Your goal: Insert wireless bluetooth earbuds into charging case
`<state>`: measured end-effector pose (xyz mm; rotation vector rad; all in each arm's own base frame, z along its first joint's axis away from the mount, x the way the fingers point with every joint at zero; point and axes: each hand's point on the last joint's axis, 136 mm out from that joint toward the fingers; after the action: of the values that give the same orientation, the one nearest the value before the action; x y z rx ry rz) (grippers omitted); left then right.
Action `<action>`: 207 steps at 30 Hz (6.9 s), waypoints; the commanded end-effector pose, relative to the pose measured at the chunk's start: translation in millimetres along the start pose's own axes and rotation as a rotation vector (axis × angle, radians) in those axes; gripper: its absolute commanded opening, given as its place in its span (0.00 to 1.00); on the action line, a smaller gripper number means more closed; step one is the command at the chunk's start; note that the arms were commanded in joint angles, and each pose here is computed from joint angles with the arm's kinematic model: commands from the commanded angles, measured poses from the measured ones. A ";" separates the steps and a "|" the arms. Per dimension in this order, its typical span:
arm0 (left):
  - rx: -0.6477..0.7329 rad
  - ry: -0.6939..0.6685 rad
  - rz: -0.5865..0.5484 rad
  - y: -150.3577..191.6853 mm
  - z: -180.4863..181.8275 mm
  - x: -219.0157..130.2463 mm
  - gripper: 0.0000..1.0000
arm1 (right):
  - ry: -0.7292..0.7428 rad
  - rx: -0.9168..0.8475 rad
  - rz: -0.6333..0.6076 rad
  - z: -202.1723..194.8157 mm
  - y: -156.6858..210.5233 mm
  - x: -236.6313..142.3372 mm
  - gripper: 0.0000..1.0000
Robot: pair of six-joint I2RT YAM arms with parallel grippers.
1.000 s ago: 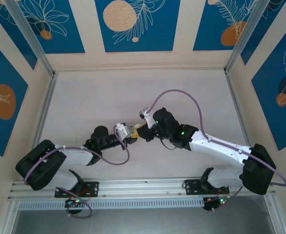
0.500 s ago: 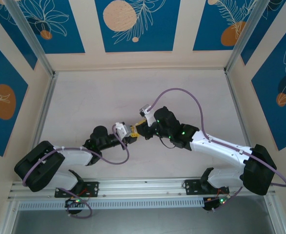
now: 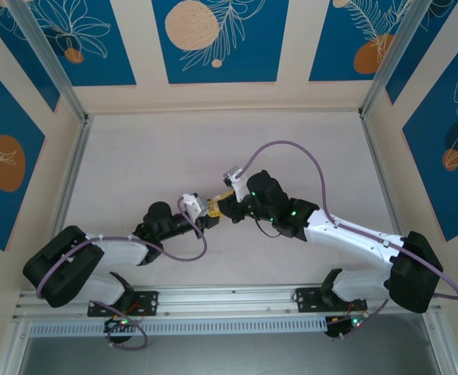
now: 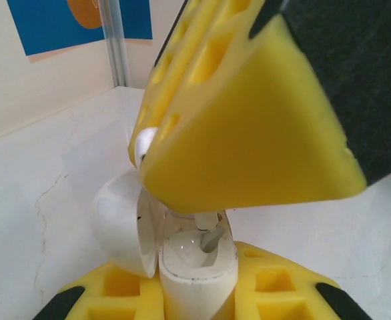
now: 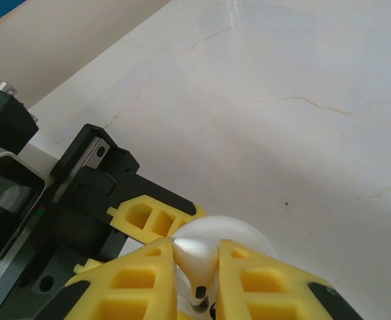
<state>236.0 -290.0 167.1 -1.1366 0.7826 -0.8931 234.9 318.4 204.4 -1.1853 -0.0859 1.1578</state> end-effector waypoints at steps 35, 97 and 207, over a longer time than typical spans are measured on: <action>0.011 -0.026 -0.104 -33.8 6.7 0.6 0.15 | -0.012 -0.045 0.050 2.0 19.2 -2.4 0.26; 0.045 0.292 -0.222 -67.5 -37.0 0.1 0.17 | -0.618 -0.461 0.067 12.2 19.7 -75.7 0.77; -0.131 -0.410 0.364 -18.4 74.3 -50.8 1.00 | -0.376 0.010 0.459 -74.7 20.6 -29.0 0.16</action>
<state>261.4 -244.3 212.3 -1.1687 0.7274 -0.5113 248.7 244.7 171.5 -1.0768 -0.1999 1.7595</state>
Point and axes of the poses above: each hand's point on the last joint's axis, 136 mm out from that joint toward the fingers, its own x axis out along the fingers, its own z axis along the line the jaws close on, y = z × x, and after that the axes turned 13 degrees about x, right-handed
